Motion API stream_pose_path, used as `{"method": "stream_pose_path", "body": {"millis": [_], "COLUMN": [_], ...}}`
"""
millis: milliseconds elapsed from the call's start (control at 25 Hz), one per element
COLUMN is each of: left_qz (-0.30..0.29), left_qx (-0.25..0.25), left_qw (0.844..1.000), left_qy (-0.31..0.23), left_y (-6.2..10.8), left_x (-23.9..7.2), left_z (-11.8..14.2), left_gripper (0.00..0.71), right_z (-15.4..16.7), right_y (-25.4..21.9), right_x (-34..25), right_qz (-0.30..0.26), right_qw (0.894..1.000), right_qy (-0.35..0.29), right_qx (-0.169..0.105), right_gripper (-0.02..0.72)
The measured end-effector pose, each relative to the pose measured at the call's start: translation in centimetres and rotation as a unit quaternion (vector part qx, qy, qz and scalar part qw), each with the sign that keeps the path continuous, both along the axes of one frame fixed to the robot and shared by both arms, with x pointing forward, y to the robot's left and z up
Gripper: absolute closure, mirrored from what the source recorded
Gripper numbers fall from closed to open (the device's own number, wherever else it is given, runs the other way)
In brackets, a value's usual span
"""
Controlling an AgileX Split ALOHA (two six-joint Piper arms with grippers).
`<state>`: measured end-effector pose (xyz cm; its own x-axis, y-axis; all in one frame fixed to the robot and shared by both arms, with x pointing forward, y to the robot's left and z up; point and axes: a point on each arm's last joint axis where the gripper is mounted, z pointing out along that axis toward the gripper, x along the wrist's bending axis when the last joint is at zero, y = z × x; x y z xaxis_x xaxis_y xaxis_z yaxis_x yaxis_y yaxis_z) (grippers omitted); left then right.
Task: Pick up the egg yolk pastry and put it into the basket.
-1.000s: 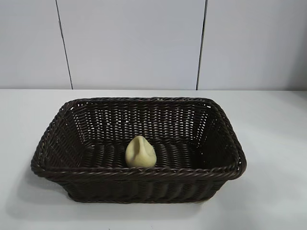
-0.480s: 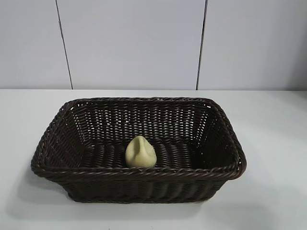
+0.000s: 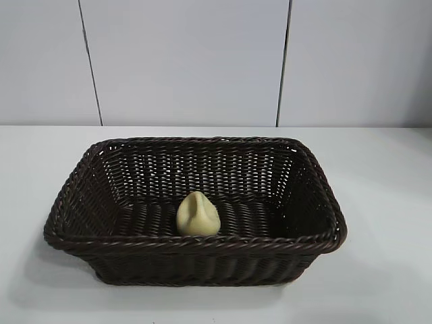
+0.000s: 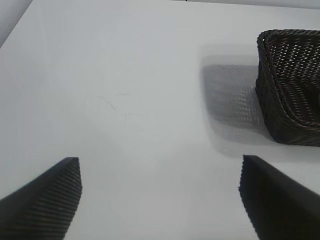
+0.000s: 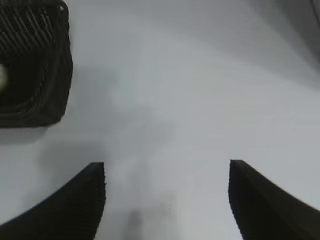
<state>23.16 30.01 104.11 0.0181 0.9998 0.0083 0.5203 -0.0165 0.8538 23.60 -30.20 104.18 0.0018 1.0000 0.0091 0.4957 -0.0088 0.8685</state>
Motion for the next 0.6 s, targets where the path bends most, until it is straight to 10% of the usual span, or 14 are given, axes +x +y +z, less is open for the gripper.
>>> {"method": "stream_pose_path", "body": {"millis": [600], "left_qz": [0.000], "left_qx": [0.000], "left_qw": [1.000], "left_qy": [0.000], "left_y": [0.00], "left_x": [0.00], "left_z": [0.00], "left_gripper": [0.086], "right_z": [0.06], "right_y": [-0.02], "right_x": [-0.19], "right_qz": [-0.001], "right_qw": [1.000], "right_qy": [-0.008], "right_qx": [0.000], "right_gripper": [0.199]}}
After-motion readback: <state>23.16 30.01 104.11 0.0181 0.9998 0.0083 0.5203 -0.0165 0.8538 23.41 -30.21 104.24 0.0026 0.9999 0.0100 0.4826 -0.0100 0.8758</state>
